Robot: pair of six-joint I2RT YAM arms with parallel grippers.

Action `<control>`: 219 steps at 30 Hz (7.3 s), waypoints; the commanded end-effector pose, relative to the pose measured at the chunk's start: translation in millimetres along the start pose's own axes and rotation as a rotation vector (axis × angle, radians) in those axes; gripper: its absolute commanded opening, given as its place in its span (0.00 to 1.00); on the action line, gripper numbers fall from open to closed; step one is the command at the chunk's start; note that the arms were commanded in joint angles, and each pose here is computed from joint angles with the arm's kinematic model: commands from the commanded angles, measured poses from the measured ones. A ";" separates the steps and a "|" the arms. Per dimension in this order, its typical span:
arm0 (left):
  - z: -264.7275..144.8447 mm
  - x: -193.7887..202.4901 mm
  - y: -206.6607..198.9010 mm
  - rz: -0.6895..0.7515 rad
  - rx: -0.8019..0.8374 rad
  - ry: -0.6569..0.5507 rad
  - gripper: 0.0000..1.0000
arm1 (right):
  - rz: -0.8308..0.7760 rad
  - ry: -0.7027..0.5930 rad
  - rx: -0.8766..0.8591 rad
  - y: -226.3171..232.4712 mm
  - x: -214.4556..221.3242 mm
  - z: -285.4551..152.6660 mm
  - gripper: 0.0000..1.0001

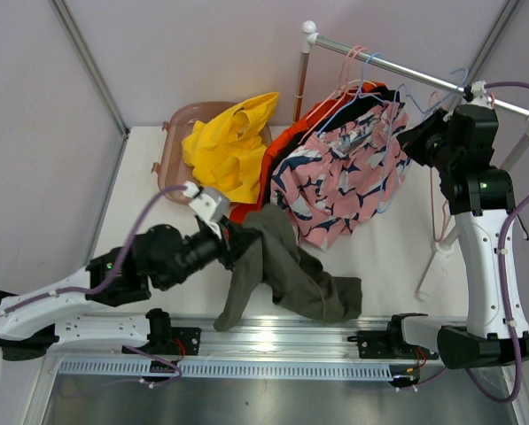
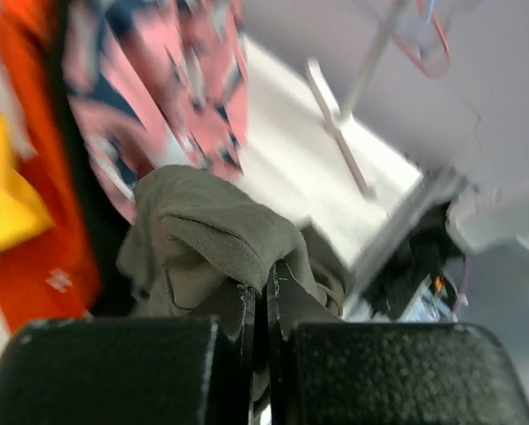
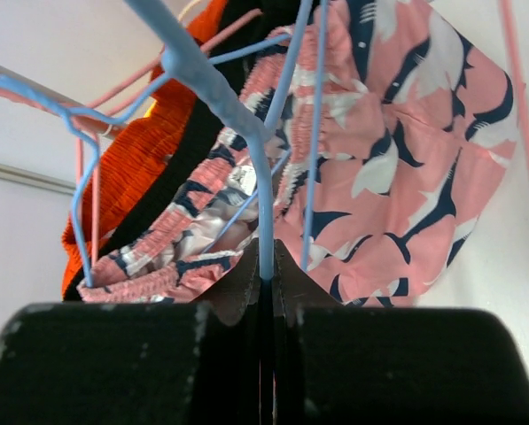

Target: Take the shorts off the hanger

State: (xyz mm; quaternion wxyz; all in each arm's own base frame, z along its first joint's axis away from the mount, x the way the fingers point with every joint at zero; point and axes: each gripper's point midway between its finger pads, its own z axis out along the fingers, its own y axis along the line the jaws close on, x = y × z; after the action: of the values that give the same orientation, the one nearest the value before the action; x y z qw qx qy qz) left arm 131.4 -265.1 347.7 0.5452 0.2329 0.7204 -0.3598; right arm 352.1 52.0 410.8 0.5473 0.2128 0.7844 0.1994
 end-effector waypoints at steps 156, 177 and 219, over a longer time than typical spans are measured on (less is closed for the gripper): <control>69.5 -18.6 -71.2 0.141 0.467 -0.151 0.00 | 0.119 -0.229 -0.377 97.4 -53.3 -80.8 0.00; 48.1 51.6 -183.5 0.225 0.720 -0.009 0.00 | 0.152 -0.199 -0.313 76.6 -67.2 -40.4 0.00; 117.6 137.7 -134.2 0.725 0.143 0.247 0.00 | 0.130 -0.176 -0.295 70.5 -53.2 -34.1 0.00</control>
State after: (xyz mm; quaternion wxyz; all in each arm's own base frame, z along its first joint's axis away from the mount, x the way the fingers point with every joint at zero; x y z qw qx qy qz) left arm 79.3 -442.5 245.8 0.5311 0.5707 0.6128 -0.1296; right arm 344.4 88.0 453.2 0.5613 0.2131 0.7302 0.3260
